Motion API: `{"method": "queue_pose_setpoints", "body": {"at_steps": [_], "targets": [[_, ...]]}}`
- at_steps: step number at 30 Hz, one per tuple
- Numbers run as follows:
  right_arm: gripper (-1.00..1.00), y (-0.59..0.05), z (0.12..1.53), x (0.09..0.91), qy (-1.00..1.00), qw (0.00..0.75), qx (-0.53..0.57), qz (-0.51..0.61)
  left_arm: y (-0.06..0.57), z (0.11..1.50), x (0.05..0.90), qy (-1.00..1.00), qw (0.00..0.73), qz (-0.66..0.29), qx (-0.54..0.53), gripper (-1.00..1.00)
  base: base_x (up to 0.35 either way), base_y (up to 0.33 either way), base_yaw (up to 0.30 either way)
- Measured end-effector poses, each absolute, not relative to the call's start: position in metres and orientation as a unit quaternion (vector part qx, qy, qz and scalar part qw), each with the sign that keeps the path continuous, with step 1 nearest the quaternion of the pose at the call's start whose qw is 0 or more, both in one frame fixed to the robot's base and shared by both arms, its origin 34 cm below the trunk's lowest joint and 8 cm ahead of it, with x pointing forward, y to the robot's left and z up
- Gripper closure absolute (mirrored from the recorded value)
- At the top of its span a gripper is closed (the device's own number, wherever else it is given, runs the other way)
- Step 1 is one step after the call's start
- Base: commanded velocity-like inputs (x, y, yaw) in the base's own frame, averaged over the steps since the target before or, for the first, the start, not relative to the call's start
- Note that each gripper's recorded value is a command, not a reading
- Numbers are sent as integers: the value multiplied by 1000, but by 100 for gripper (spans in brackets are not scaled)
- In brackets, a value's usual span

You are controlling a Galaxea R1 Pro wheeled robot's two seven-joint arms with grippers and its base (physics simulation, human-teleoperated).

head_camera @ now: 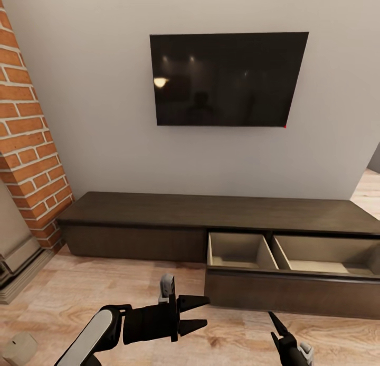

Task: Place each of the two pumpkins and all three candles from the living room inside a cabinet in the living room (use any cabinet), then make sure every cabinet is closed, and position the cauldron so it is next to a table in the living room.

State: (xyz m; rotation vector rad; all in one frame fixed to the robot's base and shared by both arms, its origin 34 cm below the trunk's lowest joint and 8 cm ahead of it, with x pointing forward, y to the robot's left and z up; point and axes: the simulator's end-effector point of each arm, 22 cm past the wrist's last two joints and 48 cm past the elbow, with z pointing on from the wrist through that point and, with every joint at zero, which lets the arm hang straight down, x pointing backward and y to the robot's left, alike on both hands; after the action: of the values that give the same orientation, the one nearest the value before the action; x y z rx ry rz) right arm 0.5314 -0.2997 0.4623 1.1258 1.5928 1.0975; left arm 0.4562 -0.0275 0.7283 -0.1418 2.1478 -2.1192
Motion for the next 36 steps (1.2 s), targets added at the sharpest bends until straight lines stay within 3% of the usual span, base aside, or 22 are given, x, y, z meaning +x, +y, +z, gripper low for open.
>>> {"method": "queue_pose_setpoints", "body": {"at_steps": [13, 21, 36], "targets": [[-100, -290, 473, 521, 665, 416, 443, 434, -30, 755, 459, 712, 57, -699, -41, -100, -5, 0, 0], [-100, -290, 482, 520, 669, 416, 445, 425, -30, 770, 463, 712, 58, -698, -40, -100, -251, 0, -3], [-100, -297, 467, 509, 680, 415, 453, 400, -18, 756, 466, 724, 54, -687, -47, -100, -167, 0, -166]]}}
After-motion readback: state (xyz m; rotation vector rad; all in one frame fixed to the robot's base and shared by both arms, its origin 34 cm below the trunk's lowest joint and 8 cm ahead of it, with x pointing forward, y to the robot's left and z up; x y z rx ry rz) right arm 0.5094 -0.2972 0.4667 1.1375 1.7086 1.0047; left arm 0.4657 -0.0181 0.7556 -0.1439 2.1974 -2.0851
